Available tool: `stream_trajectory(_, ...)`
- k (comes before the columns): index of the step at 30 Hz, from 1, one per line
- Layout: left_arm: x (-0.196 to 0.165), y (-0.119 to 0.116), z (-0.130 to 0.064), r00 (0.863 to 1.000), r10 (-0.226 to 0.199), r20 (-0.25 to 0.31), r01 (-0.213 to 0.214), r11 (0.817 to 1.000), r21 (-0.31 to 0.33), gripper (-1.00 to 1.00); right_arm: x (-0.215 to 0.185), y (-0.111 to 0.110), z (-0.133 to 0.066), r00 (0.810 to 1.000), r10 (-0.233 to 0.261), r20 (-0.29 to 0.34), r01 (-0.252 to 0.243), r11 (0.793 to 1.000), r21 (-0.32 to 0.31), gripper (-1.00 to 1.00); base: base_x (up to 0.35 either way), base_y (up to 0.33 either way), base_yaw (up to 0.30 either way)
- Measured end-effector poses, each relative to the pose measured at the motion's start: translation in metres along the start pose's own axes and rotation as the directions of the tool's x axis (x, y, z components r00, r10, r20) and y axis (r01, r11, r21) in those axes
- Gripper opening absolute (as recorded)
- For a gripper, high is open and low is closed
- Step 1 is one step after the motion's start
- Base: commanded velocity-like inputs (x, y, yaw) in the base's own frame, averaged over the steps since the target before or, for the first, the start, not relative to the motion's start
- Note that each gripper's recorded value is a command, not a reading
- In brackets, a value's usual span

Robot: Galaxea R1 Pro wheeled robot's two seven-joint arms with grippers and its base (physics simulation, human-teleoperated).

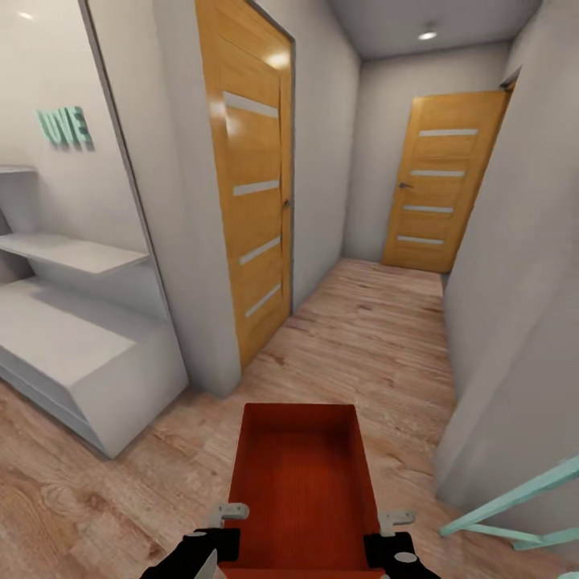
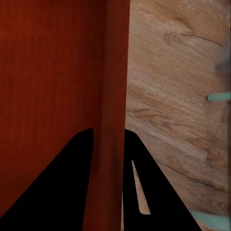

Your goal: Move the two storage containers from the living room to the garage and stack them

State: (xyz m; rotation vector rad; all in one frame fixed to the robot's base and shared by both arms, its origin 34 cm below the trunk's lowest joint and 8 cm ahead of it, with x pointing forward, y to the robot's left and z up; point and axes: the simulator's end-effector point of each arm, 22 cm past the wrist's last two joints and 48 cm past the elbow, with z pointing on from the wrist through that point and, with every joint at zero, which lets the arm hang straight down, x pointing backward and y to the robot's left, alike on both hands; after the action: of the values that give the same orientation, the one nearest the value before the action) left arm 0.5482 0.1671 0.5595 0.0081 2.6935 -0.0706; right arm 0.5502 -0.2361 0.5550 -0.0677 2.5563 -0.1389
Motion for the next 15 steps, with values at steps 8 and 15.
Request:
stream_trajectory(8,0.0001,-0.0002,0.0,1.0,0.001,-0.001,-0.001,1.0,0.0,-1.0,0.0005,-0.0002,0.0,1.0,0.001,0.0,-0.001,1.0,0.0,-1.0,0.32,0.0,-0.249)
stream_trajectory(15,-0.0005,-0.0001,0.0,1.0,0.0,0.003,0.0,1.0,0.0,-1.0,-0.0006,-0.0001,0.0,1.0,0.0,0.003,0.0,1.0,0.0,-1.0,0.32,0.0,-0.047)
